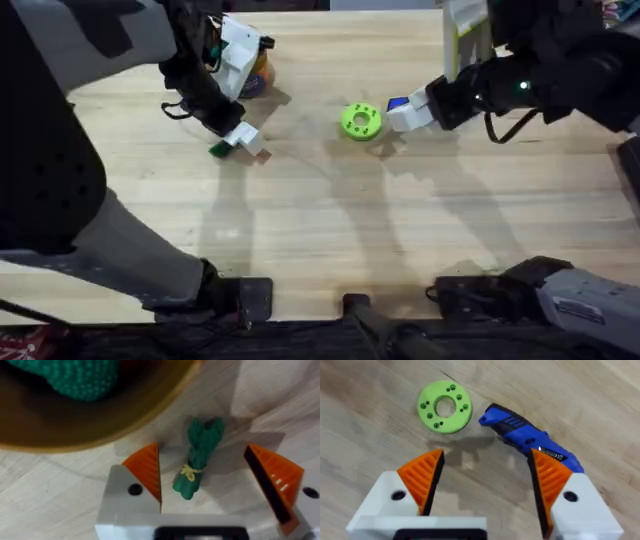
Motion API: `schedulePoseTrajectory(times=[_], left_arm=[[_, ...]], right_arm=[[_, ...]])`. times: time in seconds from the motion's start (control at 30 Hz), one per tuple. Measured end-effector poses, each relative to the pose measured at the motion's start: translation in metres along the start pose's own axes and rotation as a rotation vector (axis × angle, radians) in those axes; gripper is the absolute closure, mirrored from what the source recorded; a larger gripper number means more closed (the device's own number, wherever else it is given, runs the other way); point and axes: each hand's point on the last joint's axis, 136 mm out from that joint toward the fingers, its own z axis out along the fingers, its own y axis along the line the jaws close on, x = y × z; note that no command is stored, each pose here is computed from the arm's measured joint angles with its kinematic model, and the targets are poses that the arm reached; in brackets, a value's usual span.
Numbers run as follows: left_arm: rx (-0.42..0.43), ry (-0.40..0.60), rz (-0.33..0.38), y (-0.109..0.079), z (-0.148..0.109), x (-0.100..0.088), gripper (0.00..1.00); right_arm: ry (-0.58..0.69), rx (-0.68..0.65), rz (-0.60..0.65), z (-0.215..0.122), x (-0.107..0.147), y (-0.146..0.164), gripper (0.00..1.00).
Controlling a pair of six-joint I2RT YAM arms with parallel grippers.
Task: Pick up the gripper from the table and insert it into the empty holder that is missing its gripper. Then pick up a screw, insert it into the mounting hole, and use the screwdriver to tighten it. Finally, clean up the table by picking up the vegetable and placing it into the bucket.
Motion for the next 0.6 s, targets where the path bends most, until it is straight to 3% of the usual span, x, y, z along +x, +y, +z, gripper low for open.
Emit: schedulePoseTrajectory(times=[0.23,0.27,0.3,0.47,0.5,0.6], left_arm=[[0.001,0.028,0.004,0.001,0.005,0.003,0.014],[0.001,0.030,0.005,0.001,0.005,0.004,0.052],[-0.002,0.031,0.002,0.002,0.005,0.004,0.145],[0.010,0.051,-0.004,-0.001,0.004,0.008,0.897],[0.005,0.049,-0.003,-0.001,0.004,0.007,0.966],[0.010,0.053,-0.012,-0.001,0.005,0.008,0.978]], right_arm=[[0.015,-0.003,0.000,0.004,0.002,0.000,0.037],[0.022,-0.004,-0.001,0.006,0.003,0.001,0.037],[0.030,-0.005,-0.001,0.008,0.004,0.001,0.037],[0.048,-0.008,-0.001,0.014,0.007,0.002,0.037],[0.047,-0.008,-0.001,0.014,0.007,0.002,0.037],[0.043,-0.007,-0.001,0.014,0.006,0.001,0.037]])
